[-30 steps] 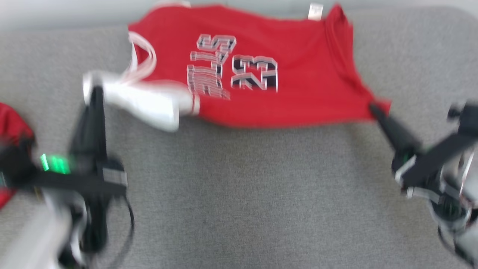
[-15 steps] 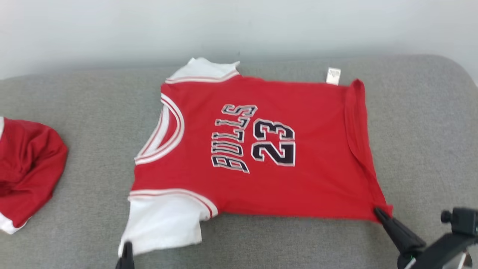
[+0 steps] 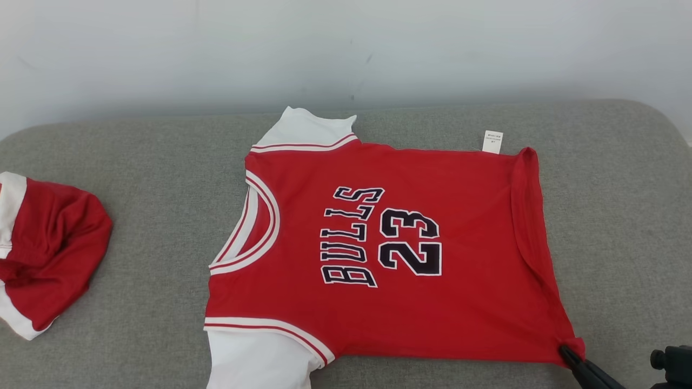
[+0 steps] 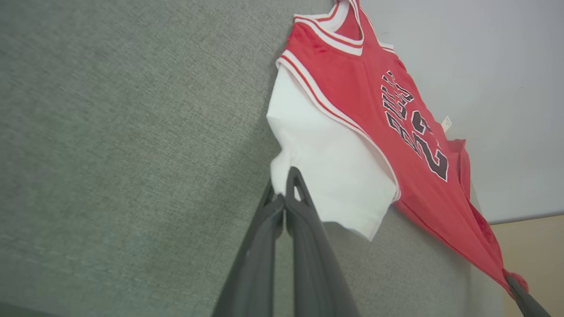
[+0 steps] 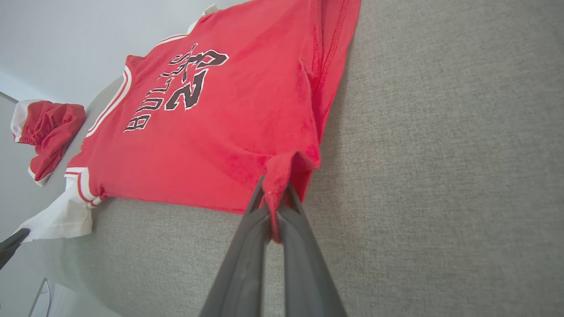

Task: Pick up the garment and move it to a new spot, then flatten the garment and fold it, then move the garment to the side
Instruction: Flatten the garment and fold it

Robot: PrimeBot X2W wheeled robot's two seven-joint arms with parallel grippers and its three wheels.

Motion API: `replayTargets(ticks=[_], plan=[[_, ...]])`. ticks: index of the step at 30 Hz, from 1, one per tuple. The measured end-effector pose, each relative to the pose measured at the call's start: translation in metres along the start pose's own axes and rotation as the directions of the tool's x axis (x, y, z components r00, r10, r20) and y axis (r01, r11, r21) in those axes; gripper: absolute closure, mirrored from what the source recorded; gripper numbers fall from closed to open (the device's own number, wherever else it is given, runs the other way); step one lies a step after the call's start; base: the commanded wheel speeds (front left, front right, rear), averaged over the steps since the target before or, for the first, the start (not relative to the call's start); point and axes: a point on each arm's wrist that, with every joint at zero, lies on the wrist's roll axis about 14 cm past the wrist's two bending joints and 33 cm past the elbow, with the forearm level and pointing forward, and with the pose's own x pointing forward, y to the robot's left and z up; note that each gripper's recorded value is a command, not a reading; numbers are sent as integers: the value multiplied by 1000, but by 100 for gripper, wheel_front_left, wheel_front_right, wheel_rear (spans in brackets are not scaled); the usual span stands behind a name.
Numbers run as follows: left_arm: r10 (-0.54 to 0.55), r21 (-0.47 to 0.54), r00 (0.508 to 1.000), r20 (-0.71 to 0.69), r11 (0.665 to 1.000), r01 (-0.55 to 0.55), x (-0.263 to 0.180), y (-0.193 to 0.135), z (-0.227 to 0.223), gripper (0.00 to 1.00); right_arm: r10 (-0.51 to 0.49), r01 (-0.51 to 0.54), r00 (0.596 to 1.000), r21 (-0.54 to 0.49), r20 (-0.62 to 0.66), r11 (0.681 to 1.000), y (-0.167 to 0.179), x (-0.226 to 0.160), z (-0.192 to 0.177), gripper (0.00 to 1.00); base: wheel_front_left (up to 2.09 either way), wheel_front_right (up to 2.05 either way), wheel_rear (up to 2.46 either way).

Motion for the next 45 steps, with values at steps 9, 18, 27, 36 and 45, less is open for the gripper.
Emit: replayTargets(ticks=[9, 18, 27, 36, 45], plan=[[-92, 75, 991, 97, 994, 85, 11, -19, 35, 100, 9, -11, 998, 28, 55, 1000, 6, 0, 11, 100, 0, 0, 0], [-292, 289, 953, 79, 922, 259, 69, -80, 83, 100, 38, -49, 992, 90, 122, 995, 17, 17, 41, 100, 0, 0, 0], [-320, 451, 947, -32, 841, 299, 154, -106, 106, 100, -41, 31, 994, 96, 102, 995, -10, 61, 71, 100, 0, 0, 0], [-265, 506, 952, -156, 806, 307, 204, -99, 74, 100, -96, 92, 994, 59, 60, 994, -27, 89, 64, 100, 0, 0, 0], [-266, 526, 959, -102, 804, 279, 198, -95, 75, 0, -102, 100, 986, 24, 131, 995, -26, 78, 73, 0, 0, 0, 0]])
